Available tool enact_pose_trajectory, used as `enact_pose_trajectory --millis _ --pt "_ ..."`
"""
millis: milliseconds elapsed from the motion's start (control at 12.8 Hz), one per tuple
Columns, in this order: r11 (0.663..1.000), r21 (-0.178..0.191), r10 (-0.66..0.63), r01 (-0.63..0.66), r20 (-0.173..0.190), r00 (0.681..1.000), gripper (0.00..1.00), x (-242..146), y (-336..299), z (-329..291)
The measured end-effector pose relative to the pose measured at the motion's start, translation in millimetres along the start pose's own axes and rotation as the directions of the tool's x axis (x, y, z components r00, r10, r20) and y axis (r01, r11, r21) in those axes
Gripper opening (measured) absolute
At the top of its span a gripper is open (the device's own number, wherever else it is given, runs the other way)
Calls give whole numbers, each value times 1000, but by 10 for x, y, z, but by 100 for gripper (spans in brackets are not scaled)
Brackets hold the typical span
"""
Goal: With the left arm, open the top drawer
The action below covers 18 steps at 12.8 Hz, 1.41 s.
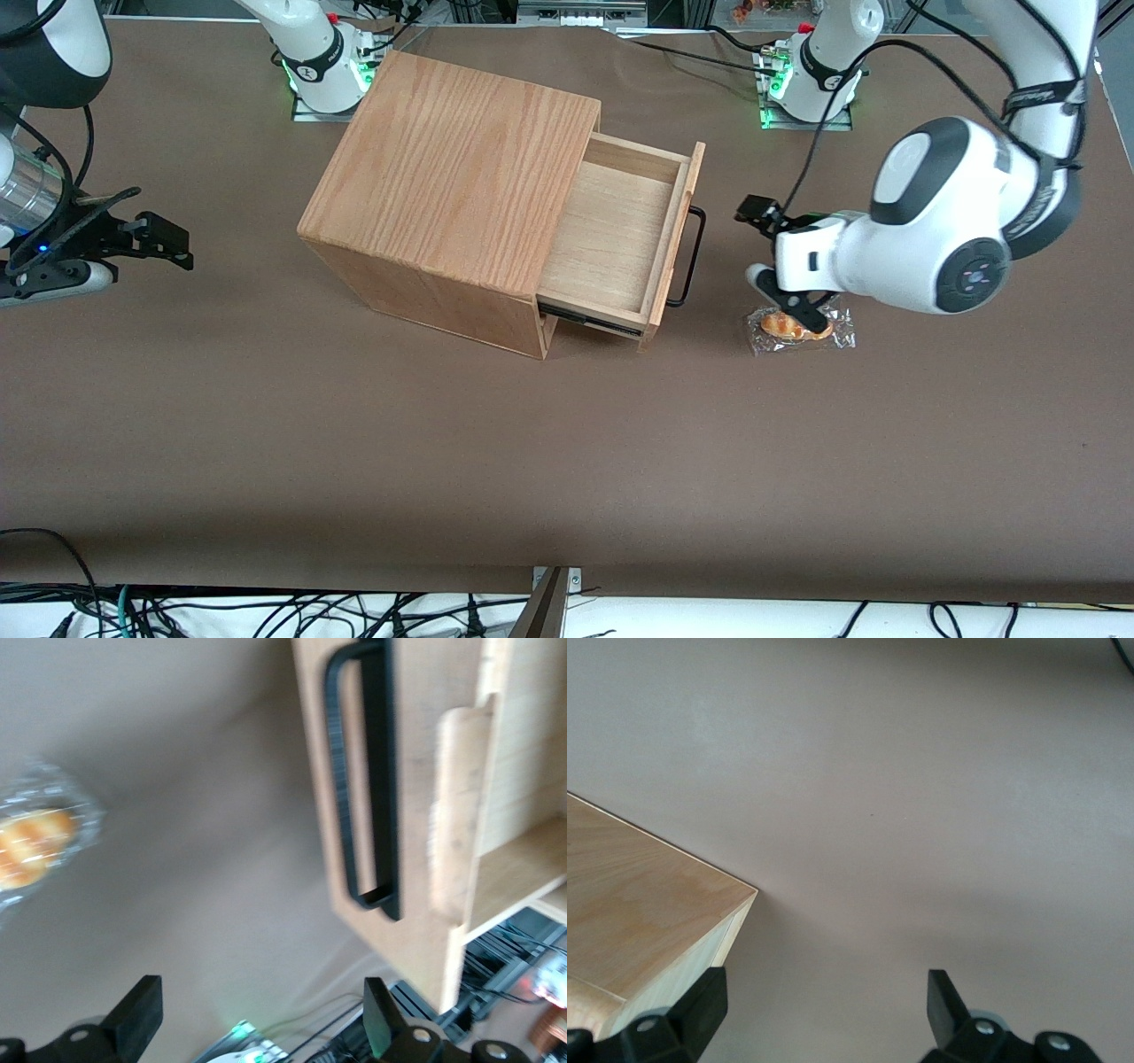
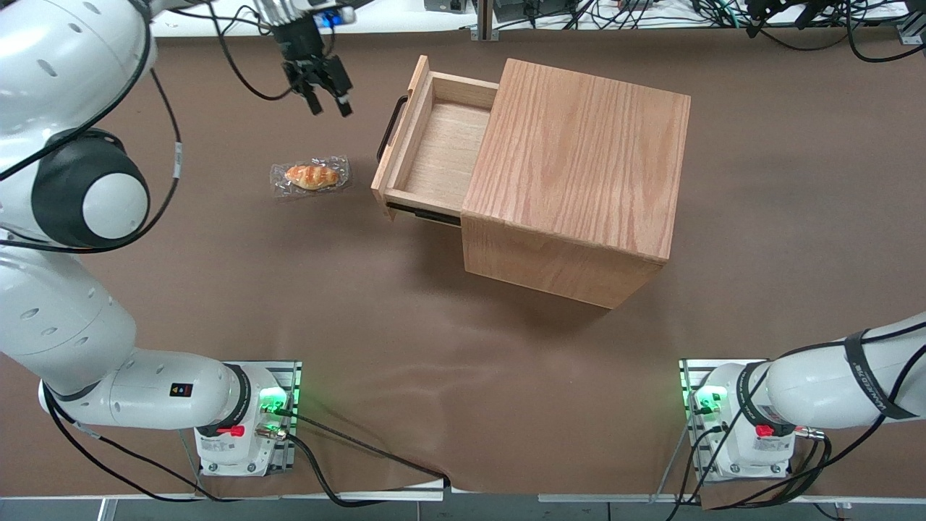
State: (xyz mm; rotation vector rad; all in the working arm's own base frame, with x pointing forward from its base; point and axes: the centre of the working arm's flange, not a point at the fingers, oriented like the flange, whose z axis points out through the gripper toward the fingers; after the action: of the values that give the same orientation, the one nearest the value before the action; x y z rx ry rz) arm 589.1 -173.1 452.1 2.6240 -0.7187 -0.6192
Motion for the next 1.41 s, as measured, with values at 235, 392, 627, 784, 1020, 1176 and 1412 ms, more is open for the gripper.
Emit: enact_pose_trajectory --millis 235,392,627,784,1020,1176,1412 --pt "996 63 -63 67 -63 996 100 -358 -294 -446" --pt "986 107 -120 130 -100 988 100 -630 -567 -688" --pt "959 218 -157 182 -129 979 100 -832 -713 -956" --pt "952 227 -172 207 -166 971 100 -911 -812 -1075" --pt "934 243 -201 262 -247 948 100 -968 -982 -1205" --pt "905 249 -259 346 -323 910 100 -1053 -995 -1257" --pt "871 249 -310 424 -392 866 100 -1173 -771 -1206"
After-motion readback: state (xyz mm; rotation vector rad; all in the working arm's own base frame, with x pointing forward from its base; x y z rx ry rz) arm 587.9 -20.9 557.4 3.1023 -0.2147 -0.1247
